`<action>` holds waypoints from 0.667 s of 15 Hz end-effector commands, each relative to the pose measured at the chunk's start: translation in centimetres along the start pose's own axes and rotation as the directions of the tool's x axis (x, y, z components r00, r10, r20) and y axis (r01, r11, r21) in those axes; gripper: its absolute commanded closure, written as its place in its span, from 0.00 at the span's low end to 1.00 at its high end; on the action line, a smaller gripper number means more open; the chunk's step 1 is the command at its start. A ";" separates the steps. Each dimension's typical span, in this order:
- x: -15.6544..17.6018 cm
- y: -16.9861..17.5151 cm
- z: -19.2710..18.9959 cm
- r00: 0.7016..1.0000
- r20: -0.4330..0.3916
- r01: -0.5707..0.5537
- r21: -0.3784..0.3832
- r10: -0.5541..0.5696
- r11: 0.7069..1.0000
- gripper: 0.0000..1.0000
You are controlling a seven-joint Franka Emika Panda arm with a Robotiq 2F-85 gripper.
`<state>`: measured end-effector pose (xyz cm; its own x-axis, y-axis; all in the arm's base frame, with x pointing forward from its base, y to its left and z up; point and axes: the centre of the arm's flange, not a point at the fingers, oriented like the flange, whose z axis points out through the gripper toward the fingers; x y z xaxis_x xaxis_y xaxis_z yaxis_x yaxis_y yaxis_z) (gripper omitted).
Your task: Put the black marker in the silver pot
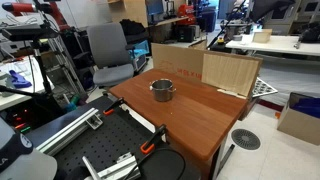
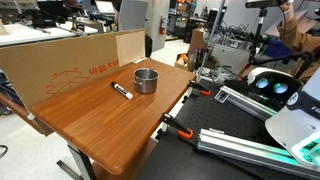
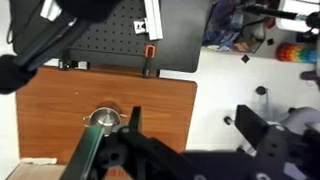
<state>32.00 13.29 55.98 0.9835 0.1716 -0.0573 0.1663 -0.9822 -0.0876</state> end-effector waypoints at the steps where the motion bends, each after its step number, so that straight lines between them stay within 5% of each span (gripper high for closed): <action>1: 0.0 0.0 0.0 1.000 0.000 0.000 0.000 0.000 1.000 0.00; 6: 0.0 0.0 0.0 1.000 -0.001 0.000 0.000 0.000 1.000 0.00; 10: 1.2 1.3 0.0 0.999 0.000 -0.033 0.077 0.033 0.996 0.00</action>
<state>32.34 12.84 55.83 0.9866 0.1556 -0.0499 0.1500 -0.9835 -0.1012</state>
